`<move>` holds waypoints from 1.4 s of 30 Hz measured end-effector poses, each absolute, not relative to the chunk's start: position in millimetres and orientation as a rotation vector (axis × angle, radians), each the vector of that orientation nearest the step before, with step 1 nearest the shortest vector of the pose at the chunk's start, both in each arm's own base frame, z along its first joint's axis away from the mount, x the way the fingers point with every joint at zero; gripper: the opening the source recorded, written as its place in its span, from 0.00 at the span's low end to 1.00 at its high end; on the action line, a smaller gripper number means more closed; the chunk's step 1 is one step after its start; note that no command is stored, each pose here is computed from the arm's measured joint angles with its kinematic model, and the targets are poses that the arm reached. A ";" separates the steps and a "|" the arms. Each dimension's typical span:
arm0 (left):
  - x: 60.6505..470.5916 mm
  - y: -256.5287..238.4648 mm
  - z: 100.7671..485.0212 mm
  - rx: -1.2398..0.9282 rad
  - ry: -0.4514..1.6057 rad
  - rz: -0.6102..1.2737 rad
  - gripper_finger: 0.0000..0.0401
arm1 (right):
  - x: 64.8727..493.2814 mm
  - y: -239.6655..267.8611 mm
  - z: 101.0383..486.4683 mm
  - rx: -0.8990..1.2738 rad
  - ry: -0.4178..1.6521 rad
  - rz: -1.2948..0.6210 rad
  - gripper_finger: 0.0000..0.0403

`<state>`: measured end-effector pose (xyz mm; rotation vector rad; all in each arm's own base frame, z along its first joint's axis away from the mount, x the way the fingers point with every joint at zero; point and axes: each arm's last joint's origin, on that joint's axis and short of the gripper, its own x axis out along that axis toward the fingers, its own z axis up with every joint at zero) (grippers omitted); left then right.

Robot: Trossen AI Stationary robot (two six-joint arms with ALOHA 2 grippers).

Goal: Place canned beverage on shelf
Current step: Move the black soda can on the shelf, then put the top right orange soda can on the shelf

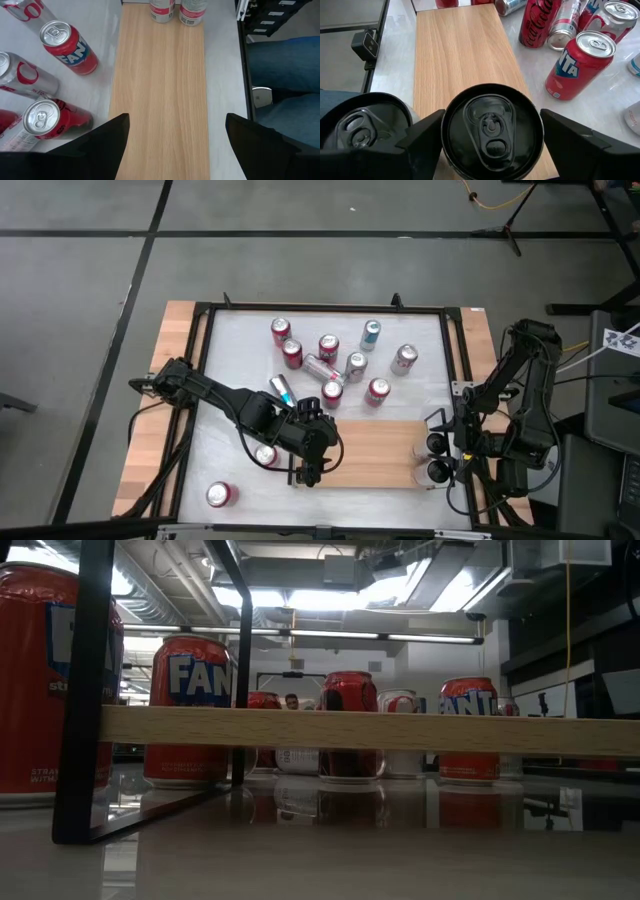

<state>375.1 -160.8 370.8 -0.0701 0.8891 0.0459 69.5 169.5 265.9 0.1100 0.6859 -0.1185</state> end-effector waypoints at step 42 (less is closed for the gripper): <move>394.1 -104.0 370.4 -0.198 0.884 0.213 0.80 | 80.0 164.3 320.2 0.061 0.498 -0.159 0.77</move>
